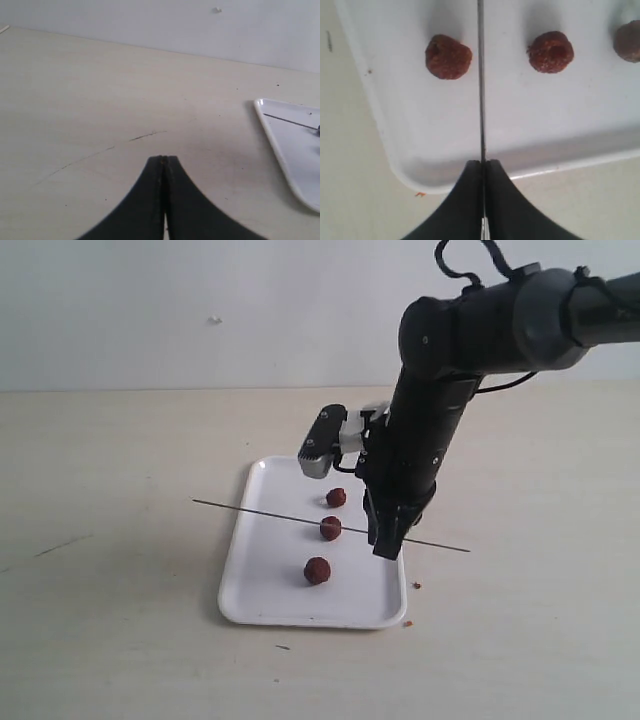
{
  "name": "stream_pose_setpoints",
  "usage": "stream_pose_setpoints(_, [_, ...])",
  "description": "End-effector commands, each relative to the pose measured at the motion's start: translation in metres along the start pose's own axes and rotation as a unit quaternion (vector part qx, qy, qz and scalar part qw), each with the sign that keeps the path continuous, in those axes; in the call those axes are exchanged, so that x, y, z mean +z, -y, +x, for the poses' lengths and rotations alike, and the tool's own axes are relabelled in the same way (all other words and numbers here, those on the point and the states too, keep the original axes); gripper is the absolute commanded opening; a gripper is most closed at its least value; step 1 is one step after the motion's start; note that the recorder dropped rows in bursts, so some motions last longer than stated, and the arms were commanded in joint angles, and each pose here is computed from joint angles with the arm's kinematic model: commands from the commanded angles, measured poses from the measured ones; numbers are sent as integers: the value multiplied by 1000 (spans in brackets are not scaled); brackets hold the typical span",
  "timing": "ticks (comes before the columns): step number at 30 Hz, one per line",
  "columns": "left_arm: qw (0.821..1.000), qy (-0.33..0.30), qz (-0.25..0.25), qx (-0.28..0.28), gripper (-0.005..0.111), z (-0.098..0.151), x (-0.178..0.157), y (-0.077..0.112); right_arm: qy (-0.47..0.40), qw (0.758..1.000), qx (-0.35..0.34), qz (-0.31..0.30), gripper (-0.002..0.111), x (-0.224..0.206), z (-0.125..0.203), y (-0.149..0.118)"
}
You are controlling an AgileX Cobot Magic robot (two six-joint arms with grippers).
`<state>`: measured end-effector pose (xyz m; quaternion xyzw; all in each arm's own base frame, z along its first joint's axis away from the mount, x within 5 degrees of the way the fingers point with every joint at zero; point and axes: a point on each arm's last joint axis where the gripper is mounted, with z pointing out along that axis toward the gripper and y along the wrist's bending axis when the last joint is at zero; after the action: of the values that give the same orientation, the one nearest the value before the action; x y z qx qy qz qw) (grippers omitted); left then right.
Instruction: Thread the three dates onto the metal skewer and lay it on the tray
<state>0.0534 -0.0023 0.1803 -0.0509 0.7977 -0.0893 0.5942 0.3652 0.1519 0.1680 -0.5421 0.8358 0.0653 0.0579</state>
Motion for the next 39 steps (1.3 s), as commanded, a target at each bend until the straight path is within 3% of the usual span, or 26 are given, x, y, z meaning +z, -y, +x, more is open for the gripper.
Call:
stream_pose_setpoints(1, [1000, 3, 1, -3, 0, 0, 0, 0, 9, 1000, -4, 3, 0, -40, 3, -13])
stream_pose_setpoints(5, [1000, 3, 1, -3, 0, 0, 0, 0, 64, 991, 105, 51, 0, -75, 1, -16])
stream_pose_setpoints(8, [1000, 3, 1, -3, 0, 0, 0, 0, 139, 951, 260, 91, 0, -93, 0, -6])
stream_pose_setpoints(11, [1000, 3, 1, -3, 0, 0, 0, 0, 138, 938, 303, 95, 0, -98, 8, -1])
stream_pose_setpoints(17, [1000, 3, 1, -3, 0, 0, 0, 0, 53, 932, 351, 73, 0, -98, 40, 6])
stream_pose_setpoints(25, [999, 28, 7, 17, 0, -5, -1, 1, 35, 920, 380, 83, 0, -102, 67, 23])
stream_pose_setpoints(27, [984, 137, 73, -87, 0, -25, -5, 11, 49, 916, 386, 100, 0, -104, 72, 31])
stream_pose_setpoints(29, [970, 198, 102, -100, 0, -36, -9, 14, 60, 916, 380, 116, 0, -105, 71, 34])
stream_pose_setpoints(33, [958, 236, 121, -107, 0, -43, -13, 16, 107, 911, 370, 149, 0, -108, 65, 42])
stream_pose_setpoints(36, [926, 289, 171, -173, 0, -56, -22, 20, 125, 904, 372, 170, 0, -112, 63, 47])
stream_pose_setpoints(37, [924, 290, 173, -180, 0, -68, -26, 23, 121, 901, 374, 183, 0, -115, 64, 49])
stream_pose_setpoints(39, [940, 249, 150, -181, 0, -97, -25, 28, 111, 885, 401, 208, 0, -123, 67, 53])
